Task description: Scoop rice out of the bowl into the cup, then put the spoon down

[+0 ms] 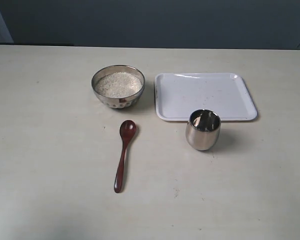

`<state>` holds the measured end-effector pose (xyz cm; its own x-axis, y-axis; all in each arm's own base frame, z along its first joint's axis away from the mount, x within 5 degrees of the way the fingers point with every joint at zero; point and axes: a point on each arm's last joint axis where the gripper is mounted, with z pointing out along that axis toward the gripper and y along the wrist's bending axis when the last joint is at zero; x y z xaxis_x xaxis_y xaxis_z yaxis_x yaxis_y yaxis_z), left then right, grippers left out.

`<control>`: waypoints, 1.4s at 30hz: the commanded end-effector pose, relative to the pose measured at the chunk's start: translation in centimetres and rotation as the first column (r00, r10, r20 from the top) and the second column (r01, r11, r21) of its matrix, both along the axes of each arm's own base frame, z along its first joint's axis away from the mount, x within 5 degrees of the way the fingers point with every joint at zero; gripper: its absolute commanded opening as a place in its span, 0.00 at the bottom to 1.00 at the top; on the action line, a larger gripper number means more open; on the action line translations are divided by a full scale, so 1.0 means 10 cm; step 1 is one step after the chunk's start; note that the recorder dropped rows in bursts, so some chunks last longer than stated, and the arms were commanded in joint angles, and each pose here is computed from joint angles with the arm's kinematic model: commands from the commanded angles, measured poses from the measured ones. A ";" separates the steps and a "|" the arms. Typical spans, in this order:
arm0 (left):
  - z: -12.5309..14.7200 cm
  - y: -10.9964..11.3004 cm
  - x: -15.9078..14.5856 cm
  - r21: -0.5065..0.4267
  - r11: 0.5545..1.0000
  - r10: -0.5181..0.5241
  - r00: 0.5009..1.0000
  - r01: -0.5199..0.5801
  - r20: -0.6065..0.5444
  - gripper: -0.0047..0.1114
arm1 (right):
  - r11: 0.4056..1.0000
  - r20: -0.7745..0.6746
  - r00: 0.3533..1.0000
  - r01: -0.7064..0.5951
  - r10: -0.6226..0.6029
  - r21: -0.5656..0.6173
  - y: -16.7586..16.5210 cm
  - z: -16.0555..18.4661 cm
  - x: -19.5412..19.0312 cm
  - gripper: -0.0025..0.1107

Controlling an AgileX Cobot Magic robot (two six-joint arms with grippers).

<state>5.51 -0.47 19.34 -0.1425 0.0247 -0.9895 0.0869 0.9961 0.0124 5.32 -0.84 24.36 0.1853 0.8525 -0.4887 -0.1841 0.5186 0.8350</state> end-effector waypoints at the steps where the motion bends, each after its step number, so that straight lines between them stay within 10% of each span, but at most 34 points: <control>1: -0.01 0.00 0.00 -0.003 1.000 -0.008 1.000 0.008 -0.001 0.04 | 0.917 0.012 0.999 -0.035 0.043 -0.397 0.13 0.62 -0.11 0.01; 7: -0.01 0.00 0.00 -0.003 1.000 -0.008 1.000 0.008 -0.001 0.04 | 0.610 -0.313 0.948 -0.282 0.059 -0.741 0.28 1.58 0.31 0.01; 11: -0.01 0.00 0.00 -0.003 1.000 -0.008 1.000 0.008 -0.001 0.04 | 0.399 -0.588 0.765 -0.640 0.262 -0.656 0.55 1.87 0.99 0.01; 16: -0.01 0.00 0.00 -0.003 1.000 -0.008 1.000 0.008 -0.001 0.04 | 0.132 -0.809 0.432 -0.900 0.398 -0.415 1.15 1.48 1.75 0.01; 20: -0.01 0.00 0.00 -0.003 1.000 -0.008 1.000 0.008 -0.001 0.04 | -0.015 -0.937 0.308 -0.949 0.165 -0.314 1.84 0.81 1.98 0.01; 25: -0.01 0.00 0.00 -0.003 1.000 -0.008 1.000 0.008 -0.001 0.04 | -0.027 -0.958 0.265 -0.964 -0.109 -0.264 2.47 0.13 1.94 0.01; 32: -0.01 0.00 0.00 -0.003 1.000 -0.008 1.000 0.008 -0.001 0.04 | -0.015 -0.984 0.170 -0.985 -0.059 -0.169 2.95 -0.26 1.92 0.03; 38: -0.01 0.00 0.00 -0.003 1.000 -0.008 1.000 0.008 -0.001 0.04 | 0.060 -0.997 -0.067 -0.996 0.034 0.069 3.16 -0.62 1.84 0.44; 42: -0.01 0.00 0.00 -0.003 1.000 -0.008 1.000 0.008 -0.001 0.04 | 0.086 -0.988 -0.151 -0.984 0.041 0.154 3.25 -0.81 1.78 0.48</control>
<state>5.51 -0.47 19.34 -0.1425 0.0247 -0.9895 0.0869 0.9961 0.0124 23.43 30.98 16.99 -0.9053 -0.4146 -0.0924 -0.4241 0.8698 0.2523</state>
